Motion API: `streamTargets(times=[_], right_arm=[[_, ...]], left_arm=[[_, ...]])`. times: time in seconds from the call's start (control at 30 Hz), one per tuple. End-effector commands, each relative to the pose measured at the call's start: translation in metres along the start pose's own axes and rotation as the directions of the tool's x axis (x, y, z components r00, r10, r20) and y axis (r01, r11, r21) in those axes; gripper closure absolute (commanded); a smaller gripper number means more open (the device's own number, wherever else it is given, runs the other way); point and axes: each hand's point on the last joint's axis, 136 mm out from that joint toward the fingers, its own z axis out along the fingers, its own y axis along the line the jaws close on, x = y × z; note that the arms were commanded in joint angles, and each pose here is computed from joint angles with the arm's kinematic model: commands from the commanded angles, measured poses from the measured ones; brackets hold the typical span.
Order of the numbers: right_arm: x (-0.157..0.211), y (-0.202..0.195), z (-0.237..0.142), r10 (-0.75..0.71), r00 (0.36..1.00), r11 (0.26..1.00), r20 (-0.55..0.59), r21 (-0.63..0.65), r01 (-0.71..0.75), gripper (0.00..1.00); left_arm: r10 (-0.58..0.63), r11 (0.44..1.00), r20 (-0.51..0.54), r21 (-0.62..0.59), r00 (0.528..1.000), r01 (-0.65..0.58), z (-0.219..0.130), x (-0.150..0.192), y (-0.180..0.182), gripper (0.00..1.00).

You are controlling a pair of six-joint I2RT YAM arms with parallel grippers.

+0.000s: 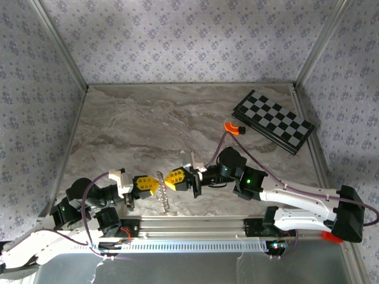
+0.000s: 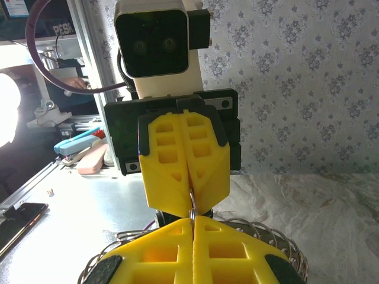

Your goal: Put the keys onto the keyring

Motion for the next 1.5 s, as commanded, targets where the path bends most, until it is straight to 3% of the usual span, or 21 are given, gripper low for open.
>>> streamTargets(times=[0.0,0.63,1.47], right_arm=[[-0.017,0.010,0.002,-0.037,0.999,0.999,0.030,-0.036,0.038,1.00],[-0.011,0.017,0.004,-0.077,0.997,0.996,-0.011,-0.049,0.076,1.00],[-0.004,0.025,0.007,-0.231,0.971,0.971,-0.067,0.039,0.234,1.00]], left_arm=[[0.030,1.000,0.058,0.001,0.998,-0.030,-0.001,-0.018,-0.001,1.00],[0.017,1.000,0.054,-0.010,0.998,-0.017,-0.002,-0.024,0.001,1.00],[0.007,0.998,0.033,-0.059,0.999,-0.005,-0.004,-0.030,0.008,1.00]])
